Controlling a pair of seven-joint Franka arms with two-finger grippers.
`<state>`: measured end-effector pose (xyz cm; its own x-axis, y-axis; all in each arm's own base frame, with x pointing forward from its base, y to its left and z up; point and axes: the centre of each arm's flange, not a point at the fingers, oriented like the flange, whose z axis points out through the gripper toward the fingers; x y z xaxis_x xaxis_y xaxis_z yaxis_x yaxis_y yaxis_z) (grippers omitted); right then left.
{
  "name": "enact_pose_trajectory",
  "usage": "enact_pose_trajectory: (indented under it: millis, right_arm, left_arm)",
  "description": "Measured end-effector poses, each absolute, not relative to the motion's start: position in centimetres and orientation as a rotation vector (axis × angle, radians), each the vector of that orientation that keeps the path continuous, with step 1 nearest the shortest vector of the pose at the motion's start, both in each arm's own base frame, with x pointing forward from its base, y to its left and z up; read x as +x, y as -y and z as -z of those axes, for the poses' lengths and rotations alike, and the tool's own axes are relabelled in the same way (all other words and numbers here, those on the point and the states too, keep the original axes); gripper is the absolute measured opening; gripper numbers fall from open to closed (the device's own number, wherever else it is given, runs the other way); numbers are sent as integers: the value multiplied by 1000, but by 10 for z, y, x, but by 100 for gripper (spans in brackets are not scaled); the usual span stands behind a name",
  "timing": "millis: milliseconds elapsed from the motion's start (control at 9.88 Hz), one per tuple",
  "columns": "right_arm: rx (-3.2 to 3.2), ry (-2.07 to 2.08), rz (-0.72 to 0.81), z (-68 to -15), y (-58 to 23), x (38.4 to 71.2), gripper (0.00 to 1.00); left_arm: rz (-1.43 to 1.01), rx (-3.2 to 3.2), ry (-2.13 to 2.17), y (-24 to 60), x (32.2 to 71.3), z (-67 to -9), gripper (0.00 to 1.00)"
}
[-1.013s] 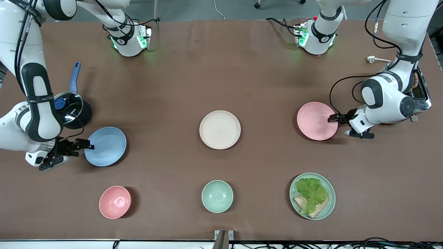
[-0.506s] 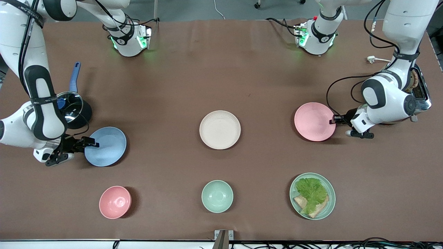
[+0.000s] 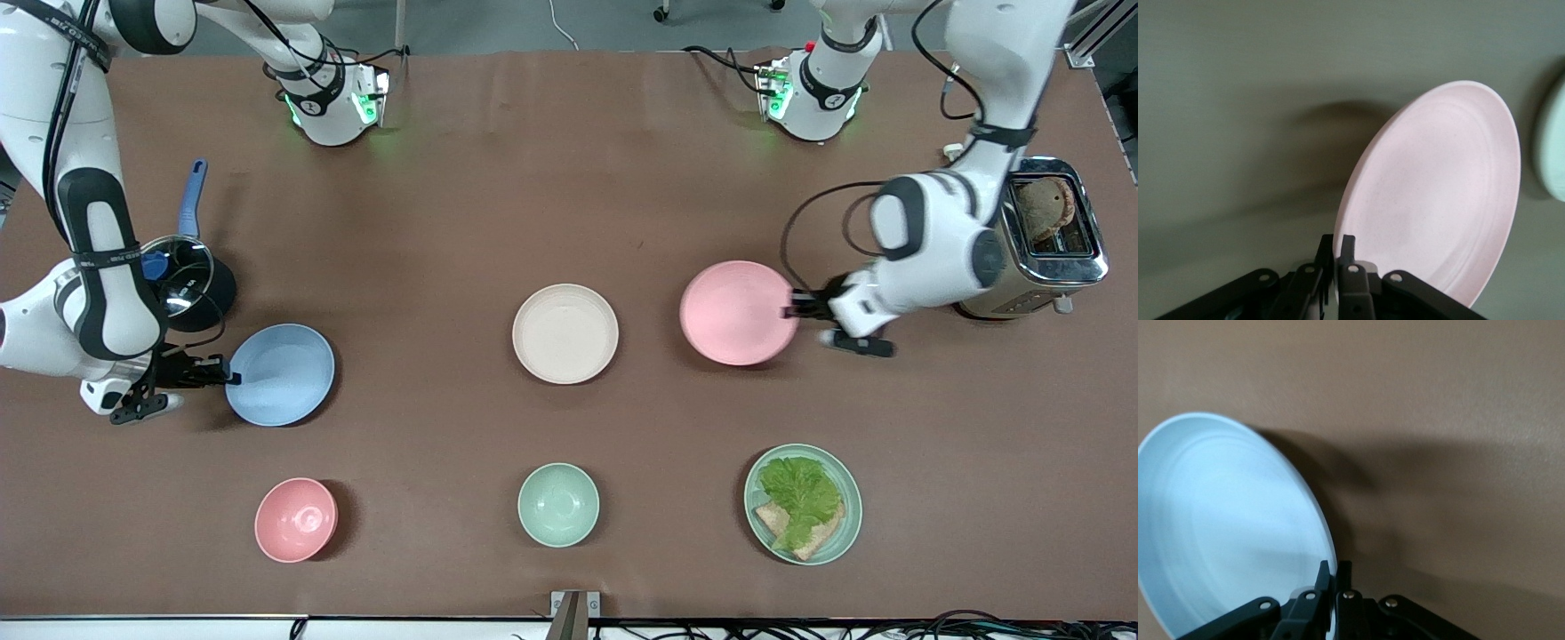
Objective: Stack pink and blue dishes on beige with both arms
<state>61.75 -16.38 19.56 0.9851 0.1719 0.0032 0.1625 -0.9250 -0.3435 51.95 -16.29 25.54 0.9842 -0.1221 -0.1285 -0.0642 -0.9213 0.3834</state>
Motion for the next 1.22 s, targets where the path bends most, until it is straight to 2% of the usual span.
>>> enact_pose_trajectory:
  millis: [405, 810, 1013, 1215]
  right_arm:
    - [-2747, 98, -263, -312, 145, 659, 4]
    - [-2742, -134, -368, -375, 26, 673, 4]
    - [-2724, -231, -399, -406, -46, 668, 4]
    - [-2723, -311, -427, -427, -113, 658, 4]
  left_arm:
    - [160, 2677, -94, 308, 499, -244, 7]
    - [143, 2701, -197, 378, 492, -223, 8]
    - [116, 2715, -237, 386, 494, -217, 15]
    - [59, 2701, -249, 389, 505, -233, 43]
